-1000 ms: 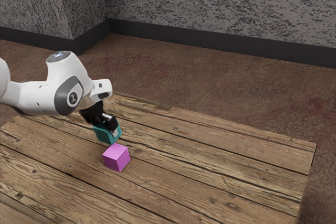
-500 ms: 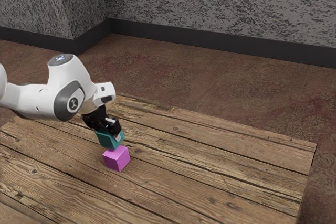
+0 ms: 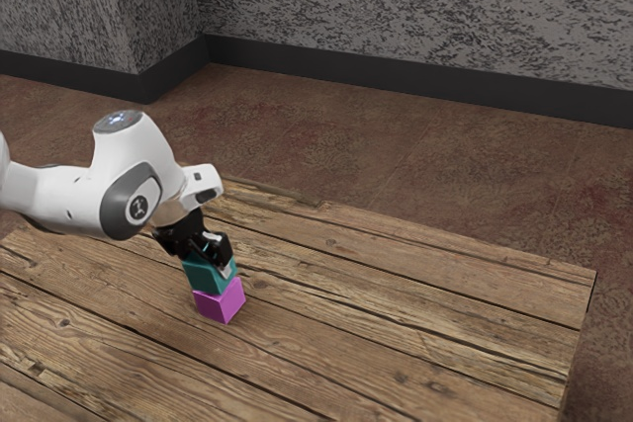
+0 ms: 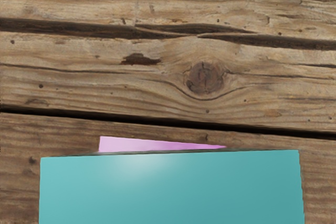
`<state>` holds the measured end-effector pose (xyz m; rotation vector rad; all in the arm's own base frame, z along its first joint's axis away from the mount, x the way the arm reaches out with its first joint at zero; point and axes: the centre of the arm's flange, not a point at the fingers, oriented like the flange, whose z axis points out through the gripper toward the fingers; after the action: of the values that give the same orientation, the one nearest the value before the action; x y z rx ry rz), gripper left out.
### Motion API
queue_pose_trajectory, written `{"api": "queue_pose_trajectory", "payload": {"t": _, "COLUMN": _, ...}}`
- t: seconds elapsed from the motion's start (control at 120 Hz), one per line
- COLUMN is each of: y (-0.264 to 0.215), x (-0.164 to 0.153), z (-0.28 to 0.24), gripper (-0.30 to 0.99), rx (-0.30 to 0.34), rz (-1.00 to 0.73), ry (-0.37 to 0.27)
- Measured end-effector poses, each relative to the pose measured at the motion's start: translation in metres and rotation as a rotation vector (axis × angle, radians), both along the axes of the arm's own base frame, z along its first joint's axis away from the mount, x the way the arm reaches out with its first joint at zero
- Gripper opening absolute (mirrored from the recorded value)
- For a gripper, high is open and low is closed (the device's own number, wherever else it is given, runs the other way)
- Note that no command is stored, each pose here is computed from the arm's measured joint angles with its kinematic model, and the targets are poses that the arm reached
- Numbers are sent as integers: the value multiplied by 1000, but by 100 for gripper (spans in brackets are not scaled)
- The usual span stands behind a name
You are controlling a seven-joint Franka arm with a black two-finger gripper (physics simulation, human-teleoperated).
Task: Pick up the blue block with one arm, and put the blue block on the pink block with one arm
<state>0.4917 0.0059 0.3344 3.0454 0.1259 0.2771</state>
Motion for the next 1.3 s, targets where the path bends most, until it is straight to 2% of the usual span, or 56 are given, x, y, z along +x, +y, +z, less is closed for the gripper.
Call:
{"api": "queue_pose_trajectory", "payload": {"t": 0.4, "y": -2, "x": -1, "z": -1, "gripper": 35, "rx": 50, "rz": -40, "ry": 5}}
{"api": "queue_pose_trajectory", "payload": {"t": 0.617, "y": -4, "x": 0, "z": 2, "gripper": 56, "rx": 74, "rz": -74, "ry": -2}}
{"api": "queue_pose_trajectory", "payload": {"t": 0.808, "y": -9, "x": -5, "z": 73, "gripper": 64, "rx": 113, "rz": -89, "ry": -127}}
{"api": "queue_pose_trajectory", "payload": {"t": 0.883, "y": -6, "x": 5, "z": 125, "gripper": 65, "rx": 124, "rz": -78, "ry": -205}}
{"api": "queue_pose_trajectory", "payload": {"t": 0.917, "y": -7, "x": 17, "z": 164, "gripper": 66, "rx": 127, "rz": -79, "ry": -242}}
{"api": "queue_pose_trajectory", "payload": {"t": 0.95, "y": -8, "x": 24, "z": 192, "gripper": 66, "rx": 127, "rz": -80, "ry": -255}}
{"api": "queue_pose_trajectory", "payload": {"t": 1.075, "y": -6, "x": 25, "z": 230, "gripper": 68, "rx": 117, "rz": -79, "ry": -174}}
{"api": "queue_pose_trajectory", "payload": {"t": 1.2, "y": -6, "x": 16, "z": 217, "gripper": 68, "rx": 104, "rz": -85, "ry": -49}}
{"api": "queue_pose_trajectory", "payload": {"t": 1.3, "y": -6, "x": 10, "z": 207, "gripper": 69, "rx": 98, "rz": -89, "ry": 18}}
